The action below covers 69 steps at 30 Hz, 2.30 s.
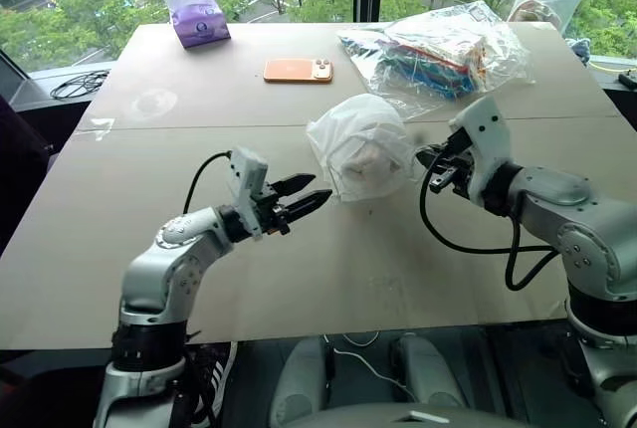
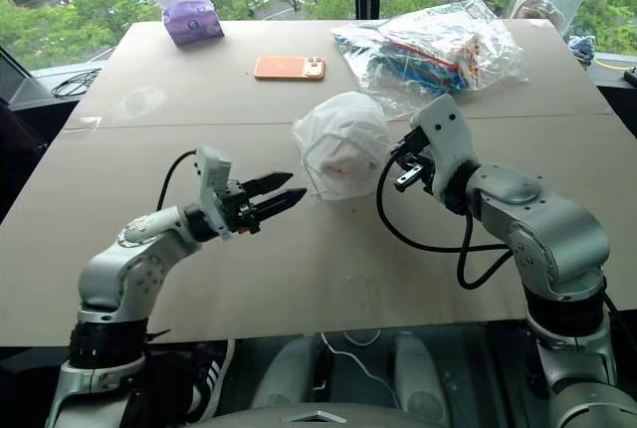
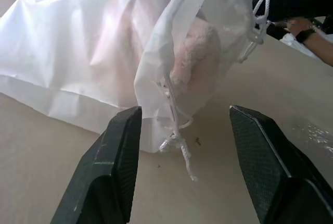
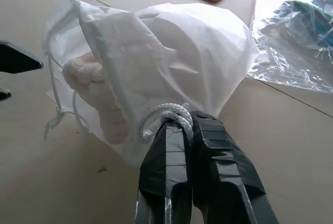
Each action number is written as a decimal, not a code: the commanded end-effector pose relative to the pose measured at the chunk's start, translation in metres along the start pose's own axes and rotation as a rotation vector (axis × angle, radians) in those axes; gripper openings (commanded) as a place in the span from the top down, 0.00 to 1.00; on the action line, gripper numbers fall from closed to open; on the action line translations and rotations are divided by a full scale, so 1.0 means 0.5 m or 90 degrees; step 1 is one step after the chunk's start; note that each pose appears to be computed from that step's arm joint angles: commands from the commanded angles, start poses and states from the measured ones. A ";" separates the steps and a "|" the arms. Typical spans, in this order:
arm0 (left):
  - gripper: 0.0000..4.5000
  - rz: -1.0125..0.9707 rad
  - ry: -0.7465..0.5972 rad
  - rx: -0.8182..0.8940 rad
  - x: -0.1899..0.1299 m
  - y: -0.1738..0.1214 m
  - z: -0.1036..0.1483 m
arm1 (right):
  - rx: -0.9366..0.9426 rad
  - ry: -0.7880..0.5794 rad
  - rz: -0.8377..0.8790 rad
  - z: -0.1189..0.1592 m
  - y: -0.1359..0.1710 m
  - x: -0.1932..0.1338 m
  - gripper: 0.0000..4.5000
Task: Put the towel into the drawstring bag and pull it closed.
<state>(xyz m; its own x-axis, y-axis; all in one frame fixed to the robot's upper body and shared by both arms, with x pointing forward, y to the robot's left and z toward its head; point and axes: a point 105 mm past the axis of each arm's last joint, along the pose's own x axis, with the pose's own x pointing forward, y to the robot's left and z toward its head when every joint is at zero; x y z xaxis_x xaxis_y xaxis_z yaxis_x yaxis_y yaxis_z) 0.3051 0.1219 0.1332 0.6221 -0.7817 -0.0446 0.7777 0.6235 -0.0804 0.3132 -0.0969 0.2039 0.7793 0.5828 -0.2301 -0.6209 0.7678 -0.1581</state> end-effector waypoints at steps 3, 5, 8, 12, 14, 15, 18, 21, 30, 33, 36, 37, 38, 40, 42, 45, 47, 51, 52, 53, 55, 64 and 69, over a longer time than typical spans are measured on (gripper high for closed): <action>0.40 0.038 -0.046 0.014 0.022 0.003 -0.009 | -0.018 -0.033 -0.006 0.035 0.001 -0.007 1.00; 0.40 0.029 -0.041 0.003 0.025 -0.005 -0.022 | -0.017 -0.032 -0.008 0.035 0.000 -0.007 1.00; 0.40 0.036 -0.041 -0.012 0.026 0.000 -0.033 | -0.015 -0.033 -0.011 0.033 0.000 -0.008 1.00; 0.51 0.033 -0.059 -0.058 0.031 0.003 -0.031 | -0.014 -0.035 -0.013 0.031 0.003 -0.009 1.00; 0.68 0.022 -0.050 -0.068 0.032 0.001 -0.036 | -0.013 -0.037 -0.014 0.030 0.004 -0.009 1.00; 0.82 0.020 -0.050 -0.072 0.033 0.000 -0.036 | -0.012 -0.038 -0.014 0.030 0.004 -0.009 1.00; 0.99 0.014 -0.056 -0.086 0.037 -0.001 -0.033 | -0.011 -0.040 -0.018 0.028 0.003 -0.009 1.00; 0.99 0.012 -0.050 -0.086 0.038 -0.001 -0.034 | -0.011 -0.041 -0.021 0.027 0.001 -0.009 1.00; 0.99 0.031 -0.087 -0.075 0.013 0.001 -0.018 | 0.015 -0.040 -0.047 0.016 -0.019 -0.016 1.00; 0.99 0.046 -0.116 -0.076 -0.019 -0.001 -0.009 | 0.061 -0.047 -0.094 0.009 -0.054 -0.021 1.00; 0.99 0.080 -0.107 -0.089 -0.049 0.001 -0.027 | 0.131 -0.063 -0.138 0.004 -0.083 -0.021 1.00; 0.99 0.087 -0.103 -0.093 -0.054 0.001 -0.031 | 0.145 -0.066 -0.143 0.003 -0.086 -0.020 1.00; 0.99 0.098 -0.099 -0.095 -0.060 0.003 -0.037 | 0.159 -0.070 -0.150 0.002 -0.091 -0.019 1.00; 0.99 0.134 -0.101 -0.102 -0.072 0.013 -0.044 | 0.189 -0.075 -0.169 -0.001 -0.103 -0.018 1.00; 0.99 0.182 -0.121 -0.106 -0.083 0.033 -0.040 | 0.206 -0.076 -0.184 -0.004 -0.112 -0.017 1.00; 0.99 0.253 -0.155 -0.080 -0.097 0.067 -0.020 | 0.210 -0.075 -0.199 -0.007 -0.120 -0.019 1.00; 0.99 0.314 -0.177 -0.044 -0.113 0.099 -0.001 | 0.200 -0.077 -0.217 -0.006 -0.129 -0.024 1.00; 0.99 0.501 -0.209 0.102 -0.165 0.193 0.075 | 0.122 -0.124 -0.264 0.022 -0.160 -0.047 1.00; 0.99 0.530 -0.216 0.139 -0.174 0.208 0.096 | 0.103 -0.147 -0.274 0.037 -0.167 -0.053 1.00; 0.99 0.551 -0.226 0.168 -0.180 0.219 0.118 | 0.081 -0.170 -0.279 0.054 -0.172 -0.057 1.00; 0.99 0.582 -0.255 0.233 -0.188 0.237 0.176 | 0.025 -0.227 -0.291 0.094 -0.179 -0.068 1.00; 0.99 0.836 -0.371 0.418 -0.310 0.310 0.376 | -0.011 -0.330 -0.428 0.136 -0.248 -0.111 1.00; 0.99 0.838 -0.358 0.414 -0.309 0.329 0.358 | -0.018 -0.329 -0.429 0.130 -0.246 -0.108 1.00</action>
<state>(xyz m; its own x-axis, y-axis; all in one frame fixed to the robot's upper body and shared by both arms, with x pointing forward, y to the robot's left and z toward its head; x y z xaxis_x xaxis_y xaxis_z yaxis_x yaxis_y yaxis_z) 0.3687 0.3149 0.2952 0.7745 0.1831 0.6055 -0.3923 0.8899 0.2328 0.3581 -0.1722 0.2870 0.9211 0.2047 0.3312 -0.1639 0.9755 -0.1469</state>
